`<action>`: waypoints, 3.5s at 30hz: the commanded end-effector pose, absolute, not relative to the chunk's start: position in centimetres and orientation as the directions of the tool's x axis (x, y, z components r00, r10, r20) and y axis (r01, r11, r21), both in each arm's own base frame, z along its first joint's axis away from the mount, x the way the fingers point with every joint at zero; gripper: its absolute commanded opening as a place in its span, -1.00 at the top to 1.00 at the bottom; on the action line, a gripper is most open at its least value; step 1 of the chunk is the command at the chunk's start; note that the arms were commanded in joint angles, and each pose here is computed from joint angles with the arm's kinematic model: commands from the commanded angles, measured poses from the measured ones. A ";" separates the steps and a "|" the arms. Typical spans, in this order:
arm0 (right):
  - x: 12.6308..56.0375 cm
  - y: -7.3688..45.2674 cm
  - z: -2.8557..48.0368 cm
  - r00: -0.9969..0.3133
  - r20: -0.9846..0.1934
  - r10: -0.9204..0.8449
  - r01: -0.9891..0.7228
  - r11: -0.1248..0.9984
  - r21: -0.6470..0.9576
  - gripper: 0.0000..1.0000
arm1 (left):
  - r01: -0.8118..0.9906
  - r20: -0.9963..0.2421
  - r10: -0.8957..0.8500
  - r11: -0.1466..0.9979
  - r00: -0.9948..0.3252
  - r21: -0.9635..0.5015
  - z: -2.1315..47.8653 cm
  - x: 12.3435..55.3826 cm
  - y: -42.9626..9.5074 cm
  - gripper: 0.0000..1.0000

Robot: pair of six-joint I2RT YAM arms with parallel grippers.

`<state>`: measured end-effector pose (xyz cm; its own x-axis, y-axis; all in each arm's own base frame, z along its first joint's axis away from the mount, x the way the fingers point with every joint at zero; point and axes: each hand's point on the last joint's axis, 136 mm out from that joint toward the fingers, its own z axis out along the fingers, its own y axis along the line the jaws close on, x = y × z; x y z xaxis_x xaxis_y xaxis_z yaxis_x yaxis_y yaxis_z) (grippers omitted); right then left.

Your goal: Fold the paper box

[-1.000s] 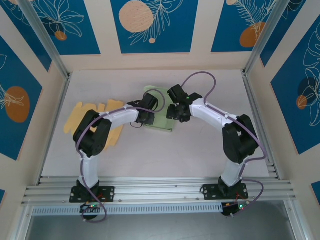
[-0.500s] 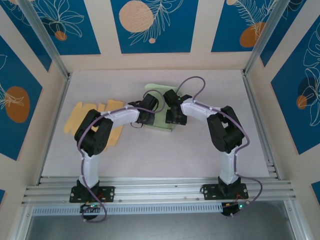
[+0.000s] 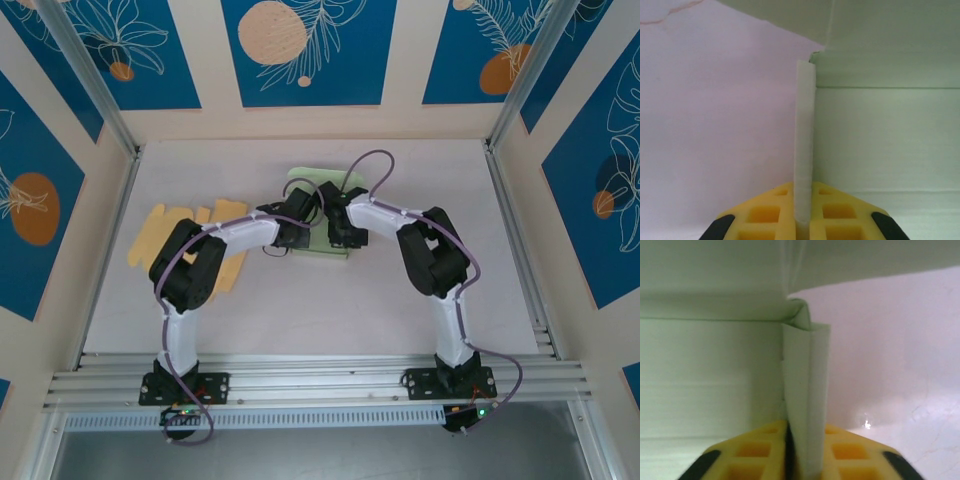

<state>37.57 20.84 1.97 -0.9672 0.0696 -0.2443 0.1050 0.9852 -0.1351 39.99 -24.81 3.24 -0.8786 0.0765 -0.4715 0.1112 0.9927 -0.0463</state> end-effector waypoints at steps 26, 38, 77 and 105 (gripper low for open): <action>32.8 18.1 -0.3 -0.987 -0.003 -0.158 -0.126 0.797 -0.590 0.49 | 0.024 -0.488 0.024 1.000 -0.872 0.007 4.0 39.9 -23.0 0.81; 35.7 22.6 9.9 -0.944 -0.301 -0.134 -0.061 0.969 -0.240 -0.09 | 0.034 -0.480 0.037 0.999 -0.877 0.015 3.9 39.8 -23.1 0.70; 35.3 21.1 12.7 -0.916 -0.401 0.012 -0.043 0.991 0.128 -0.31 | 0.081 -0.563 0.058 0.997 -0.824 -0.016 10.8 39.5 -22.2 -0.04; 38.0 23.0 6.9 -0.957 -0.290 -0.023 -0.033 0.999 0.031 -0.09 | 0.625 -0.787 0.264 0.757 -0.557 -0.188 14.7 47.4 -23.6 -0.45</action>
